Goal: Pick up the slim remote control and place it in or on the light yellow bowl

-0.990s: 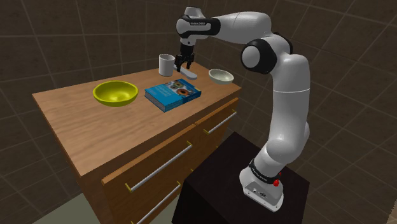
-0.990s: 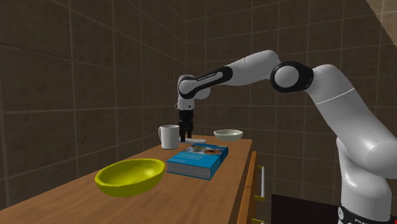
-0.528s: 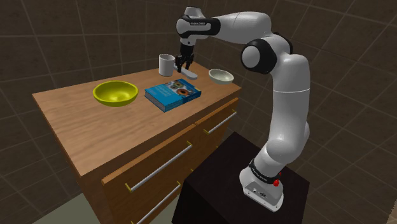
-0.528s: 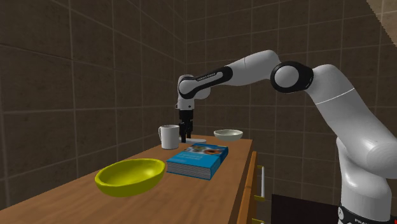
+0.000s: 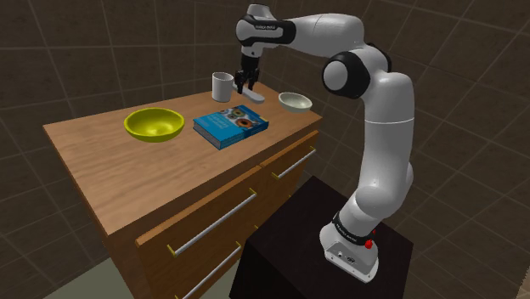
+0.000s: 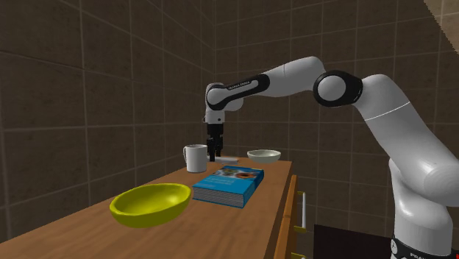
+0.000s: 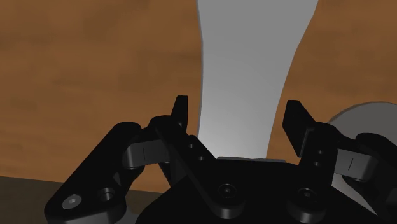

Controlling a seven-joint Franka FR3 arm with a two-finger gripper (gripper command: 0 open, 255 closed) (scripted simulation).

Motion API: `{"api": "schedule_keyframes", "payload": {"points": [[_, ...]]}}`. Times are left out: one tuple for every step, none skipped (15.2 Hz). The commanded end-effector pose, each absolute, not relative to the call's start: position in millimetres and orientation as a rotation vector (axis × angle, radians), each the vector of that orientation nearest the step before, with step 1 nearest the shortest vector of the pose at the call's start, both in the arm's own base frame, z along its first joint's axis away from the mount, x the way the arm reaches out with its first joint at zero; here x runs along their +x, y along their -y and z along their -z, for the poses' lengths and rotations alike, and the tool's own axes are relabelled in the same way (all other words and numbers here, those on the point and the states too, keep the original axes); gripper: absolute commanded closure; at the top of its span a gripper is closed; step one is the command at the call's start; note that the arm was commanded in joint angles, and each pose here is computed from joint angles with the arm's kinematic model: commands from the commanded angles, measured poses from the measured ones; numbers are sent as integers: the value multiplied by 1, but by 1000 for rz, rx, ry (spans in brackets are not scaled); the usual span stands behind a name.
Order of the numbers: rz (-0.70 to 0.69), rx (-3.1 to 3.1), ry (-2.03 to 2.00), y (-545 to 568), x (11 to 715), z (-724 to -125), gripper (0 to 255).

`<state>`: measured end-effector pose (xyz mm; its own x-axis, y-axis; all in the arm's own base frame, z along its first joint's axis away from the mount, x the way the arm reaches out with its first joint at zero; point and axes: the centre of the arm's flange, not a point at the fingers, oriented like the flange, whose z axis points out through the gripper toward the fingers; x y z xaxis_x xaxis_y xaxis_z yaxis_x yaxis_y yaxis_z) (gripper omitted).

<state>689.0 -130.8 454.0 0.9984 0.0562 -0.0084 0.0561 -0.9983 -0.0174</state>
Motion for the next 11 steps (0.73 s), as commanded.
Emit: {"api": "schedule_keyframes", "payload": {"points": [[-13, -3123, 88, 131, 689, -464, 255], [-13, -3123, 88, 131, 689, -470, 255], [-13, -3123, 88, 131, 689, -475, 255], [-13, -3123, 88, 131, 689, -480, 255], [-13, -3123, 88, 131, 689, -486, 255], [-13, -3123, 88, 131, 689, -491, 255], [-13, -3123, 88, 131, 689, -496, 255], [-13, -3123, 88, 131, 689, -501, 255], [-13, -3123, 88, 131, 689, -507, 255], [-13, -3123, 88, 131, 689, -512, 255], [-13, -3123, 88, 131, 689, -517, 255]]}}
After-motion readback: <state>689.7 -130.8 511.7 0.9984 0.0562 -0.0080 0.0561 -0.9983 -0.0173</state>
